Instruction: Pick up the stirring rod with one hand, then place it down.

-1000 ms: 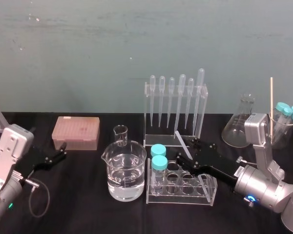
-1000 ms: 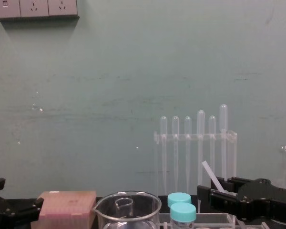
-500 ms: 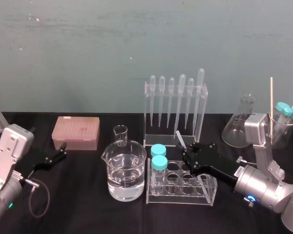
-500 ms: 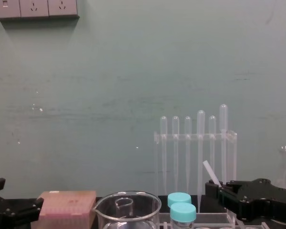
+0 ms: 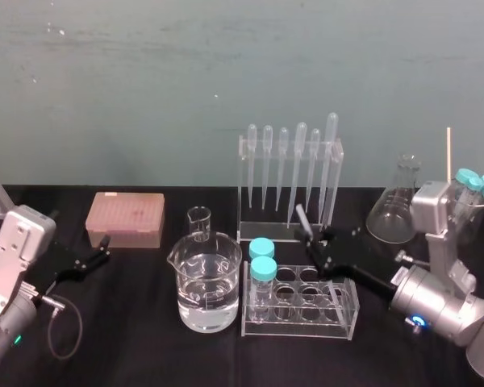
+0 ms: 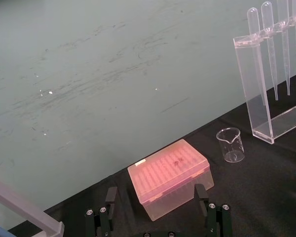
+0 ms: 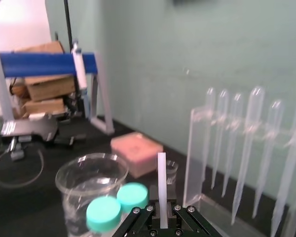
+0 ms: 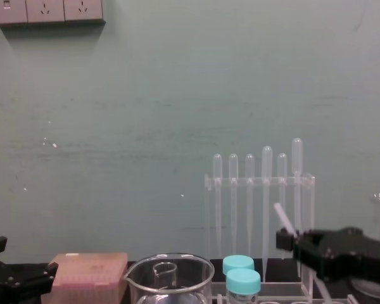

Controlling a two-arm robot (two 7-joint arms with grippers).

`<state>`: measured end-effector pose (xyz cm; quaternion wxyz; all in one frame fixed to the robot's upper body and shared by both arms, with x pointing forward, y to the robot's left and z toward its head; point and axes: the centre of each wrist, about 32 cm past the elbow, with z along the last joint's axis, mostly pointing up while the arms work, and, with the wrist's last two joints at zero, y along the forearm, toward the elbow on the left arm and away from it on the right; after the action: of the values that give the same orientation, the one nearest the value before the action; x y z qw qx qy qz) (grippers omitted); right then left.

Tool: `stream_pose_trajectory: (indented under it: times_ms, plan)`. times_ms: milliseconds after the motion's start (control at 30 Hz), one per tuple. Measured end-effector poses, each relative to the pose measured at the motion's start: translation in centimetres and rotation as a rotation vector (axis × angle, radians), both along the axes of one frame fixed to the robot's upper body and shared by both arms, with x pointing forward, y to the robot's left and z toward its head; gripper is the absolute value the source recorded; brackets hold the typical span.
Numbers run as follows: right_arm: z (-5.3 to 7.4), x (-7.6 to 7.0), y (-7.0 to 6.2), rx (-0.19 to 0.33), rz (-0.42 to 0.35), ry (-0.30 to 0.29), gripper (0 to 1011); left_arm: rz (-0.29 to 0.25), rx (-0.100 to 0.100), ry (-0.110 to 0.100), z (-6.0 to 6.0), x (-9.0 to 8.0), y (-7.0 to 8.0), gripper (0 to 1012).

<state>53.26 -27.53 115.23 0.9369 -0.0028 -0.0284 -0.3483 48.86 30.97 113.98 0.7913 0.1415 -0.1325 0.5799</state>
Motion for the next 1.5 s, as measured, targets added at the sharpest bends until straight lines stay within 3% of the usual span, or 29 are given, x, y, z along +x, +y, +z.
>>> stream_pose_trajectory:
  times_ms: [167,200,467,633,767,1033,1500]
  plan:
    - [1.2,0.7,-0.2,0.044,-0.017,-0.117,67,0.000,0.000,0.000,0.0,0.0,0.0,1000]
    - [1.2,0.7,-0.2,0.044,-0.017,-0.117,67,0.000,0.000,0.000,0.0,0.0,0.0,1000]
    - [4.0,1.8,0.1,0.135,-0.014,-0.339,67,0.000,0.000,0.000,0.0,0.0,0.0,1000]
    - [4.0,1.7,0.0,0.183,-0.009,-0.430,67,0.000,0.000,0.000,0.0,0.0,0.0,1000]
    - [2.9,1.6,-0.3,0.217,0.001,-0.441,67,0.000,0.000,0.000,0.0,0.0,0.0,1000]
    - [0.8,1.0,-1.3,0.248,0.007,-0.369,67,0.000,0.000,0.000,0.0,0.0,0.0,1000]
    - [0.6,1.0,-1.5,0.246,0.001,-0.358,67,0.000,0.000,0.000,0.0,0.0,0.0,1000]
